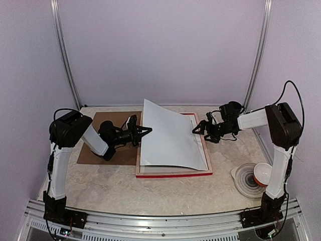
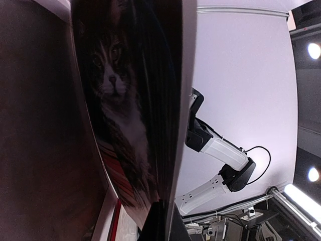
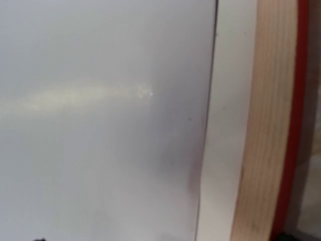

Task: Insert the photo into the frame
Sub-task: Place the photo on the mat board.

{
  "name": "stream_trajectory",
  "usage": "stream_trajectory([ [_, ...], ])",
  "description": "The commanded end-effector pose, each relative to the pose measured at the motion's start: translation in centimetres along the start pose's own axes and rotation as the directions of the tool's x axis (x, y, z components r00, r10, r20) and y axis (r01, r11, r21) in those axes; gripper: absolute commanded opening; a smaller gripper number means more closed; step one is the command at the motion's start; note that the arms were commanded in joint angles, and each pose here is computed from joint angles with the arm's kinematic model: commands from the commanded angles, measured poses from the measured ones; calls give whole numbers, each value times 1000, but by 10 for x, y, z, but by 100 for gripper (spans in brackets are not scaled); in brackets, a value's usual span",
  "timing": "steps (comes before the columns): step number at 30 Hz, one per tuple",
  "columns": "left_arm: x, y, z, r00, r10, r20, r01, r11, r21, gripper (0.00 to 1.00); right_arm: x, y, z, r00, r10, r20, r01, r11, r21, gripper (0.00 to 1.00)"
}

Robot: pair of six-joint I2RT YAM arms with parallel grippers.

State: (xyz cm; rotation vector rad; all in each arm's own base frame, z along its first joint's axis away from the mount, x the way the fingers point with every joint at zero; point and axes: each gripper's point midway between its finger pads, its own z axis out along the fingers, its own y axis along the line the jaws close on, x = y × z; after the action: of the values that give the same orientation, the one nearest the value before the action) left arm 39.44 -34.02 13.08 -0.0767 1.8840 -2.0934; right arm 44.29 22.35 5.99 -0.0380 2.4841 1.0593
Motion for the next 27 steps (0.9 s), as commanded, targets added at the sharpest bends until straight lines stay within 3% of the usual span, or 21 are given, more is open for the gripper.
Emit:
stream_trajectory([
  [1, 13, 0, 11, 998, 30, -55, -29, 999, 18, 0, -1, 17, -6, 1000, -7, 4, 7, 998, -68, 99],
  [10, 11, 18, 10, 994, 82, -76, -88, 992, -89, 4, -7, 20, -12, 1000, -19, 13, 20, 998, -60, 99],
  [18, 4, 15, 20, 970, 197, -141, -218, 963, -157, 10, -8, 21, -11, 1000, -18, 10, 18, 998, -62, 99],
  [27, -11, 38, 13, 974, 202, -106, -223, 940, -257, 16, -13, 25, -15, 999, -24, 23, 25, 997, -74, 99],
])
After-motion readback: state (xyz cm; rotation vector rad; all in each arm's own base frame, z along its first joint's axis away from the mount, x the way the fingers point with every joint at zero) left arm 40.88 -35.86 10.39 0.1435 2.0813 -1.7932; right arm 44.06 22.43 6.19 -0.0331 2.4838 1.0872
